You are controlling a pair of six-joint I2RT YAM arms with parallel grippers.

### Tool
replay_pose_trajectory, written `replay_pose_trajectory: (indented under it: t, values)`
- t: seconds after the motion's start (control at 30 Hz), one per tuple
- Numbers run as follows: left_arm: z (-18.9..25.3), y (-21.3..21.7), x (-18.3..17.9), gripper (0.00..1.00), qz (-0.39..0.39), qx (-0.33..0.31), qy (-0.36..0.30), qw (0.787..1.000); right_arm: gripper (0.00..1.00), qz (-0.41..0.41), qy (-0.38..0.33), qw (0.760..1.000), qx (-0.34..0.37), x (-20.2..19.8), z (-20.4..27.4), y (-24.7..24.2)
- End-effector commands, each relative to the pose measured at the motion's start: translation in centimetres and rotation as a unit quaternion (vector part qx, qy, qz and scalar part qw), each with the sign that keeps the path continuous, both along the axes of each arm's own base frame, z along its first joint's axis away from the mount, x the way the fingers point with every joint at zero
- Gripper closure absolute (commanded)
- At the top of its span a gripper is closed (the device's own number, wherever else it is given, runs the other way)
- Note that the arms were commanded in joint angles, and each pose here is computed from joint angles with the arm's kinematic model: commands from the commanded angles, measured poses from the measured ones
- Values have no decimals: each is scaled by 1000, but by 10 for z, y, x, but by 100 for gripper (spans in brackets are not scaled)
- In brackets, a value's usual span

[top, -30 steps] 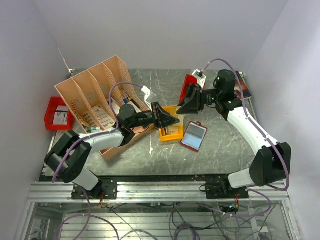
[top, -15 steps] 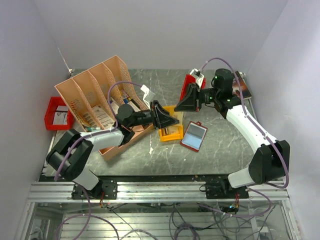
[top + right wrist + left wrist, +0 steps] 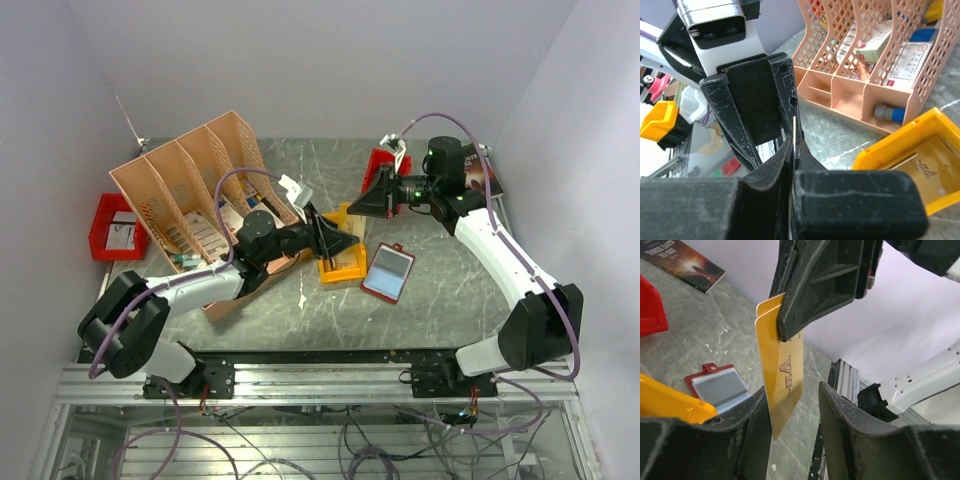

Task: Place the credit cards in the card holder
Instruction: Pick up the credit card from the storage box.

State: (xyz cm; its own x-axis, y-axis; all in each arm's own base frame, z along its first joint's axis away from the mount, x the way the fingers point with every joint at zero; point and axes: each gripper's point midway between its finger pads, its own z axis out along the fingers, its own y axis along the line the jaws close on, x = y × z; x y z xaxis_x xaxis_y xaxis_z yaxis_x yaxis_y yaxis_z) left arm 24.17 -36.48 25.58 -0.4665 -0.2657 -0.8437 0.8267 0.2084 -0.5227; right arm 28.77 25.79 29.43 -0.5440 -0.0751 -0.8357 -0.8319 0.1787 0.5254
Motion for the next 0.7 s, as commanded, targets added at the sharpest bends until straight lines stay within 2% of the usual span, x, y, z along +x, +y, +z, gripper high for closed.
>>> replay_pose_trajectory:
  t: [0.0, 0.17, 0.4, 0.67]
  values:
    - [14, -6, 9, 52, 19, 2, -22, 1000, 100, -44, -18, 999, -16, 11, 1, -4]
    - [20, -9, 9, 57, 18, -11, -23, 1000, 100, -56, -20, 998, -28, 13, -5, -5]
    - [26, -15, 11, 55, 8, -28, -20, 999, 100, -46, -18, 998, -25, 9, -4, -2]
    - [13, -15, 24, 52, 31, -15, -1, 999, 100, -33, -16, 999, -14, 4, 1, 0]
